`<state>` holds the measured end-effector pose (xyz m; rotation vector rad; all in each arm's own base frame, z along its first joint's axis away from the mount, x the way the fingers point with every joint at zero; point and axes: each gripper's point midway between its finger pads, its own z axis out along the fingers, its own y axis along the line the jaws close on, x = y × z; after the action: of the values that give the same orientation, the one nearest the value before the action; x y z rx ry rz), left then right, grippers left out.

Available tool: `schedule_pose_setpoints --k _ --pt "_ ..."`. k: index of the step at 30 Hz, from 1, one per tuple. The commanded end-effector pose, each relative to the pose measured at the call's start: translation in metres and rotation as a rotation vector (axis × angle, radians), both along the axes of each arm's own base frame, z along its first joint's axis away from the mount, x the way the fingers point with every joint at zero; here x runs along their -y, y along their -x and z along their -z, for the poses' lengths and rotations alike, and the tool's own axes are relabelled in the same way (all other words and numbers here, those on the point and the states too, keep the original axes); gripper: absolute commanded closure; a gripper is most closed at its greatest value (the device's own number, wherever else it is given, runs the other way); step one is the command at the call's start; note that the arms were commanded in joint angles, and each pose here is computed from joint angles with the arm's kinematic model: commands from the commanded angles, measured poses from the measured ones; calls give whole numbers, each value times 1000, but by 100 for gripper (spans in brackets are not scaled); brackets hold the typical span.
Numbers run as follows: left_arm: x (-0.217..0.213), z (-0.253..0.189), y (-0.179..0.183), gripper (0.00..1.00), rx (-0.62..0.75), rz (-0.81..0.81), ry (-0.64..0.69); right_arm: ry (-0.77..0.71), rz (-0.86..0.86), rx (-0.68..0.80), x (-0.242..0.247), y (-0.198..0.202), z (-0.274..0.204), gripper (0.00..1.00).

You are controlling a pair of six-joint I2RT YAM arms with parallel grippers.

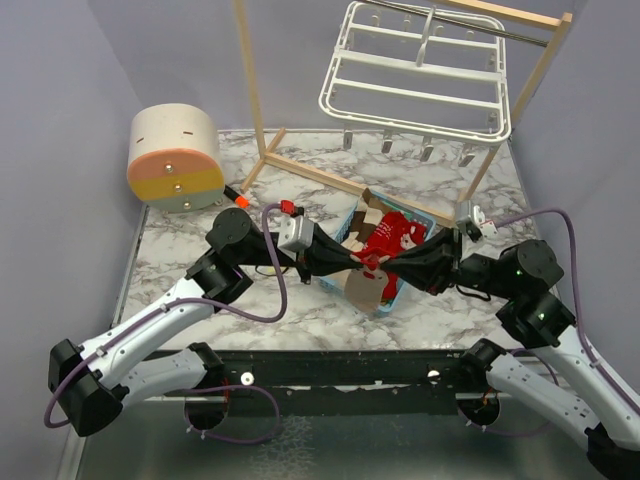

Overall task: Clip the socks to the hanger
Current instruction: Pick up the sock from the bin.

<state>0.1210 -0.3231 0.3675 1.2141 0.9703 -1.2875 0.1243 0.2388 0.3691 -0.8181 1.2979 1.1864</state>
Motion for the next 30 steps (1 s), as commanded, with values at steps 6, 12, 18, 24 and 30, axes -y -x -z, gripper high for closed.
schedule_pose_setpoints --k 6,12,18,24,30 --pt "14 -21 -3 100 54 16 31 24 -63 -1 -5 7 0 89" --pt "24 -21 -4 100 62 28 29 41 -42 -2 -4 3 4 89" --pt "20 -10 -12 100 99 -45 28 79 111 20 15 -10 -4 68" --pt "13 5 -21 100 117 -125 19 113 308 22 48 -20 -13 50" --pt "15 11 -26 100 114 -141 8 94 560 18 94 -32 -35 44"
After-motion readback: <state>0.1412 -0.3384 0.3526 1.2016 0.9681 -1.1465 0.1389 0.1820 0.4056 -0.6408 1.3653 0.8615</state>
